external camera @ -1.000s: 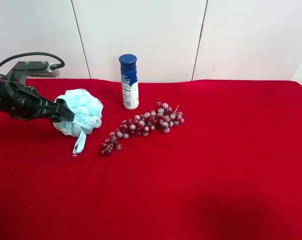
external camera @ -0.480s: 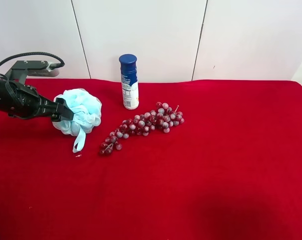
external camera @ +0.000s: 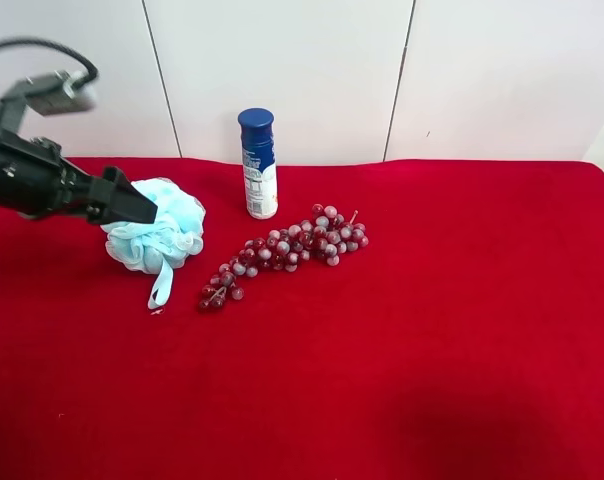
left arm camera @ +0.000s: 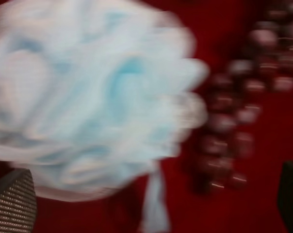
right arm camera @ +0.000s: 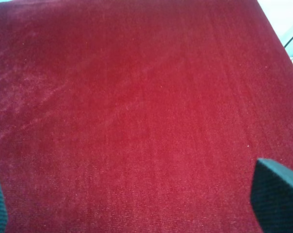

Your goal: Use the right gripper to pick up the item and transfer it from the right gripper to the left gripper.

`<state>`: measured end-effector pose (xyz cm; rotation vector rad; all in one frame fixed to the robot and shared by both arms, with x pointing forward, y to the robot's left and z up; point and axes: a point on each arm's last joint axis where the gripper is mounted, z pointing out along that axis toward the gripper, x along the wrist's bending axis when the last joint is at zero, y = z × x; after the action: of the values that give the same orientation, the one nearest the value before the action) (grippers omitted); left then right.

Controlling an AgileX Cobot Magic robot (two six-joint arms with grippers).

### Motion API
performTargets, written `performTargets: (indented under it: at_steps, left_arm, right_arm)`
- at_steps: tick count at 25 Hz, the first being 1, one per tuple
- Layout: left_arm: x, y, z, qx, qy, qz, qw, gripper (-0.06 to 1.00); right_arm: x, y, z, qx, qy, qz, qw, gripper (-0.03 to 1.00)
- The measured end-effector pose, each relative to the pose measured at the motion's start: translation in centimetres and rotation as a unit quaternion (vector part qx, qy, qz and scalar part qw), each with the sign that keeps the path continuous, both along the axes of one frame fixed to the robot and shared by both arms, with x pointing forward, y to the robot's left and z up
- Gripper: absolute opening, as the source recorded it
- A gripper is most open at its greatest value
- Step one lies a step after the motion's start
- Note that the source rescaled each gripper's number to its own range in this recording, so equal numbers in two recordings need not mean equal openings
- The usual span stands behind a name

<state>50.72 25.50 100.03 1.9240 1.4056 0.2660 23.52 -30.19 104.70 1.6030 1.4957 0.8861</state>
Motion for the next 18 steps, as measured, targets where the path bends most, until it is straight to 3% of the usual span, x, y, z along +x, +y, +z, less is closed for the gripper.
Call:
performTargets:
  at_steps: [6, 11, 18]
  left_arm:
    - [-4.0, -0.2, 4.1, 0.036, -0.034, -0.078, 0.996, 1.0]
    - [-7.7, 0.7, 6.4, 0.088, -0.03, -0.081, 0.992, 1.0]
    - [-13.0, 2.1, 8.8, 0.15, -0.034, -0.038, 0.987, 1.0]
  right_arm:
    - [0.0, 0.0, 0.0, 0.0, 0.0, 0.0, 1.0, 1.0]
    - [0.0, 0.0, 0.0, 0.0, 0.0, 0.0, 1.0, 1.0]
    - [0.0, 0.0, 0.0, 0.0, 0.0, 0.0, 1.0, 1.0]
